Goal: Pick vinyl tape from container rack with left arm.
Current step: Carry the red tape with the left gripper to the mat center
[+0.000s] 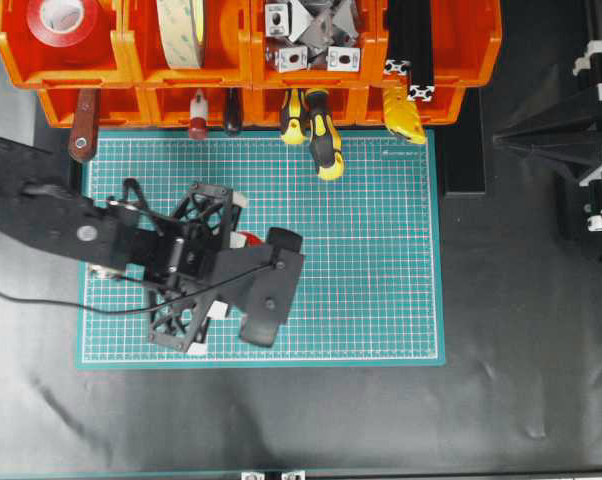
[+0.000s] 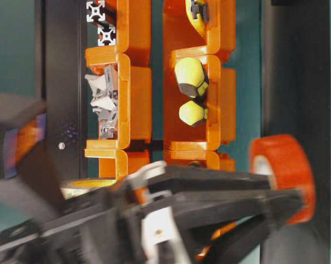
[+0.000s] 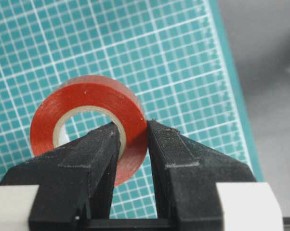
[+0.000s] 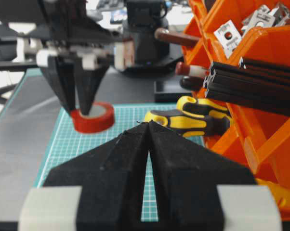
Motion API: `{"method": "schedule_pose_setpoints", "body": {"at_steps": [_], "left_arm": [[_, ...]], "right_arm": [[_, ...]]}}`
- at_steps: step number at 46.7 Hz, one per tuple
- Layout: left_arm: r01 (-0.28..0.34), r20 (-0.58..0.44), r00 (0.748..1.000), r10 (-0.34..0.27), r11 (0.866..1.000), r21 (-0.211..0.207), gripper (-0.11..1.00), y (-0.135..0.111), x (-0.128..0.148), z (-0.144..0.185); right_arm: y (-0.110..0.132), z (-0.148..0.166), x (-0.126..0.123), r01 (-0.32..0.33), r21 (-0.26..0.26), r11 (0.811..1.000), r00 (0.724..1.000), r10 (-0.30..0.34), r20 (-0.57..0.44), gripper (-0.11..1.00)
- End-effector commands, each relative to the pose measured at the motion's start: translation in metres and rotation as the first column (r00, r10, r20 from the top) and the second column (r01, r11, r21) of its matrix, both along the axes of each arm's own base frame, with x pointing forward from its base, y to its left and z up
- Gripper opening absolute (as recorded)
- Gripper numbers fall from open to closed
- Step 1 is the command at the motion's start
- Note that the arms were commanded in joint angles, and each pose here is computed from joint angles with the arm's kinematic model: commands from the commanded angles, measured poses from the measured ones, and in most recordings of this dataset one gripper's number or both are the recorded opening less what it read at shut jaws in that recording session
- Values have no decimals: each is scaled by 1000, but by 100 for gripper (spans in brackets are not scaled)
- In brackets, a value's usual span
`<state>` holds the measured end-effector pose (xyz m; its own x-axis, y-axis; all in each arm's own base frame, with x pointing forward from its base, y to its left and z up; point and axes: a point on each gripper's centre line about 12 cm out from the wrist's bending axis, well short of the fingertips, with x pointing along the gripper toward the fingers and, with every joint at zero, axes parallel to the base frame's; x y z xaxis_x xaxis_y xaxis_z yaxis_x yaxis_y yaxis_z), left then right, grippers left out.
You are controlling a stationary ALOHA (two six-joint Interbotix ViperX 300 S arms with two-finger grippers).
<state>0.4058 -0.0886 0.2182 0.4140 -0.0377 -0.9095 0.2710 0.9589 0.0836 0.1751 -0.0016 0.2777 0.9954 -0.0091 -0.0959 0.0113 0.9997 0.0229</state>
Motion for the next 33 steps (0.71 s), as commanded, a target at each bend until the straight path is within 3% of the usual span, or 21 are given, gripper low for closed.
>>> {"method": "schedule_pose_setpoints", "body": {"at_steps": [1, 33], "left_arm": [[2, 29, 1000, -2, 1000, -3, 18, 1, 5, 8], [-15, 64, 998, 16, 1000, -12, 19, 8, 13, 9]], "right_arm": [[0, 14, 2, 2, 4, 1000, 999, -2, 34, 0], [1, 14, 2, -6, 3, 1000, 999, 6, 34, 0]]}}
